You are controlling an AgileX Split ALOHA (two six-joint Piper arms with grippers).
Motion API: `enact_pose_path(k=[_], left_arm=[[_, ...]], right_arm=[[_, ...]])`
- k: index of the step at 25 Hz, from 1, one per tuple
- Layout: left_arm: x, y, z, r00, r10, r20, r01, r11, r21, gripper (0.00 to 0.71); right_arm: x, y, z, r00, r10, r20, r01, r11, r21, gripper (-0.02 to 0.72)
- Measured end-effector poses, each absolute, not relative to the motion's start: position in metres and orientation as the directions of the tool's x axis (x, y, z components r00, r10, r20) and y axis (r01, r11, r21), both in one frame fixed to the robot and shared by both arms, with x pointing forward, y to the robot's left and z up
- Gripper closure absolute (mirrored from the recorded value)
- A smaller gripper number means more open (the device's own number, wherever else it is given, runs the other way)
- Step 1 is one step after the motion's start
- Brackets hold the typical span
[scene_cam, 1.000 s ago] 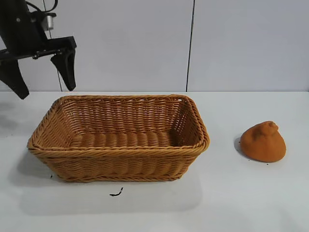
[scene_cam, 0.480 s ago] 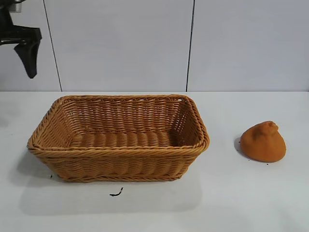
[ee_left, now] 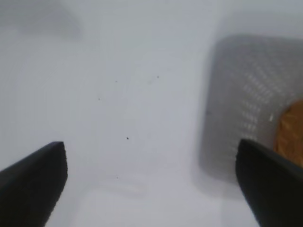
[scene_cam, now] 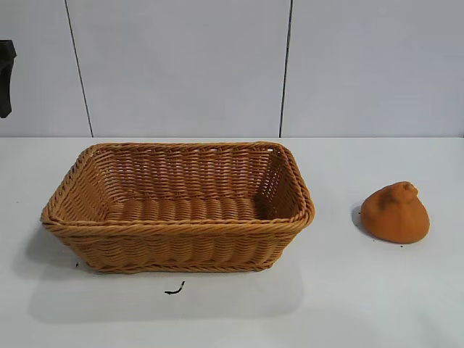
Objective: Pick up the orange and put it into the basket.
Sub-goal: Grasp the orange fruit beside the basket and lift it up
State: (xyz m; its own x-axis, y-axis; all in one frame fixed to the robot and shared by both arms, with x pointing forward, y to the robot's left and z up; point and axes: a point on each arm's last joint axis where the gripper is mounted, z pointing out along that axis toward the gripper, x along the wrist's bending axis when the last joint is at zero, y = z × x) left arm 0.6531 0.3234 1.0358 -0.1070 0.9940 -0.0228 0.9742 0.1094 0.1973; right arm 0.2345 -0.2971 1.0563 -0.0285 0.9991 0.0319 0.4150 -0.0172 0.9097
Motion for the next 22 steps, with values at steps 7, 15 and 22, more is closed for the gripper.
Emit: enact_pose_path(k=[7,15,22], left_arm=[[0.595,0.320,1.058,-0.096,0.995,-0.020,0.978,0.098,0.185,0.016],[0.502,0.315,1.073,-0.068,0.998,-0.015,0.980,0.069,0.189,0.016],[0.433,0.311,1.076,-0.063,0.998,-0.015,0.960,0.065,0.271,0.016]], right_arm=[[0.234,-0.297,1.056,-0.029,0.999,0.032,0.415,-0.017,0.910,0.093],[0.234,-0.297,1.056,-0.029,0.999,0.032,0.415,-0.017,0.910,0.093],[0.234,-0.297,1.056,-0.029,0.999,0.032,0.416,-0.017,0.909,0.093]])
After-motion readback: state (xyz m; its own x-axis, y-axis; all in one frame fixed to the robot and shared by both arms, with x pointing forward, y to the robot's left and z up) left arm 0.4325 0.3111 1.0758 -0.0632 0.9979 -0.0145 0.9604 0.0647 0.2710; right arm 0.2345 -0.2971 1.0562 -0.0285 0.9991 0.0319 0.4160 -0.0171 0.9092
